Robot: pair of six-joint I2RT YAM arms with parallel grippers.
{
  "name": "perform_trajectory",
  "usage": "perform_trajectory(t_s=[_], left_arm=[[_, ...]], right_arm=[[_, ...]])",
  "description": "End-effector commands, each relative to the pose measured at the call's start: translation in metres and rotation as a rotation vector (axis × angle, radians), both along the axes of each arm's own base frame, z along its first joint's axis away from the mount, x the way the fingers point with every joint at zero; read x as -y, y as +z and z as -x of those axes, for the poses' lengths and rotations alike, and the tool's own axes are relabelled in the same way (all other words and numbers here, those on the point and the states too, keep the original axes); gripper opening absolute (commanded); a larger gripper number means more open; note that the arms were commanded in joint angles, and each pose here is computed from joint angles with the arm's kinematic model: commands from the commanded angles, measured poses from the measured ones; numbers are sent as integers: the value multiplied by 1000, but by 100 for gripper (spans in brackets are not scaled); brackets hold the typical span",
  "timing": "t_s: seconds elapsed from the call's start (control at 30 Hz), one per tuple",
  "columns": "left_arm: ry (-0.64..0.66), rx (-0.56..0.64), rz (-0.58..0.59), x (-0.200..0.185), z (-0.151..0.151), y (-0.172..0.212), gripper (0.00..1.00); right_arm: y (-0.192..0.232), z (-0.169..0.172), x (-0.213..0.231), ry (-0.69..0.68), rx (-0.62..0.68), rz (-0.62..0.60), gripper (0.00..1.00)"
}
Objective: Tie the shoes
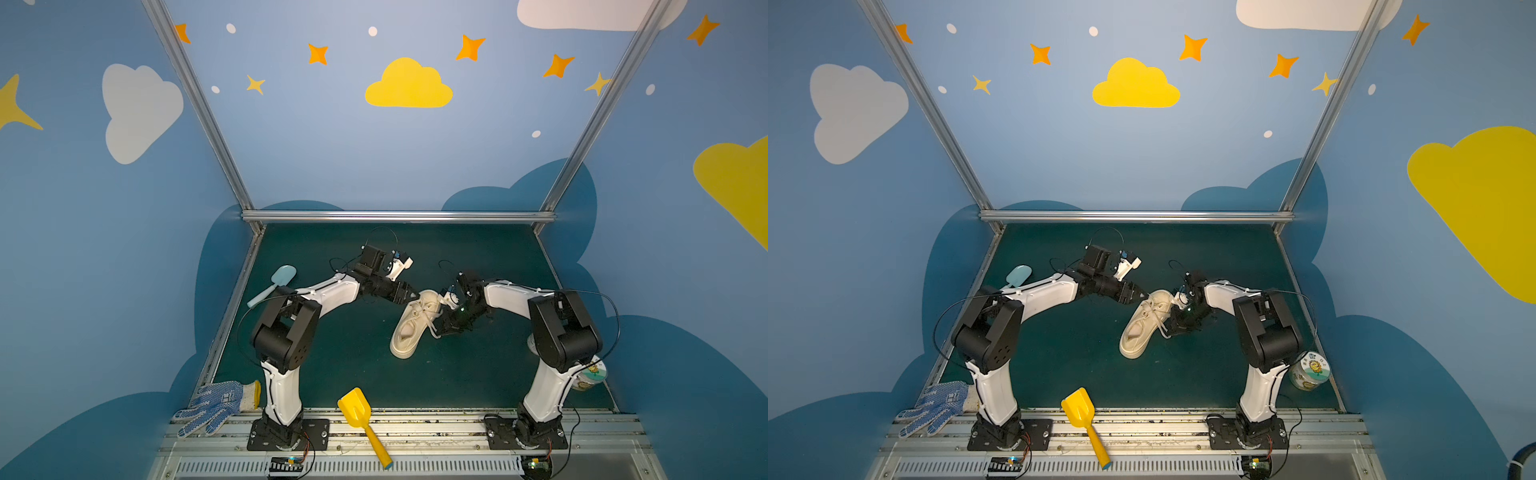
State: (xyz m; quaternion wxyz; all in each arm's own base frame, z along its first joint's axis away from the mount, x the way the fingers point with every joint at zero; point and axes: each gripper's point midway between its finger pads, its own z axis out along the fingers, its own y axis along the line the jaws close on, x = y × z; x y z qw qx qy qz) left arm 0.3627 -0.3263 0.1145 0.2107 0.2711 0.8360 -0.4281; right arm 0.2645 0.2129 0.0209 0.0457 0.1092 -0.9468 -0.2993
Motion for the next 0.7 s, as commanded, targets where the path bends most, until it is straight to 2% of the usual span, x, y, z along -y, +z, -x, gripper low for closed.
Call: perform_trajectory(t_s=[0.0, 0.1, 0.27, 0.33, 0.47, 0.67], left_arm=[[-29, -19, 16, 4, 11, 0, 56], [-29, -29, 9, 6, 11, -5, 46], [-9, -20, -30, 2, 7, -7, 15], [19, 7, -65, -5, 1, -7, 6], [60, 54, -126, -20, -14, -2, 3], [35, 70, -163, -27, -20, -1, 3]], right_arm=[[5, 1, -2, 9, -8, -7, 0], [6, 2, -2, 9, -9, -8, 0], [6, 3, -1, 9, -10, -5, 0], [6, 3, 0, 6, -12, 0, 0], [5, 5, 2, 3, -13, 10, 0], [4, 5, 5, 0, -16, 18, 0]])
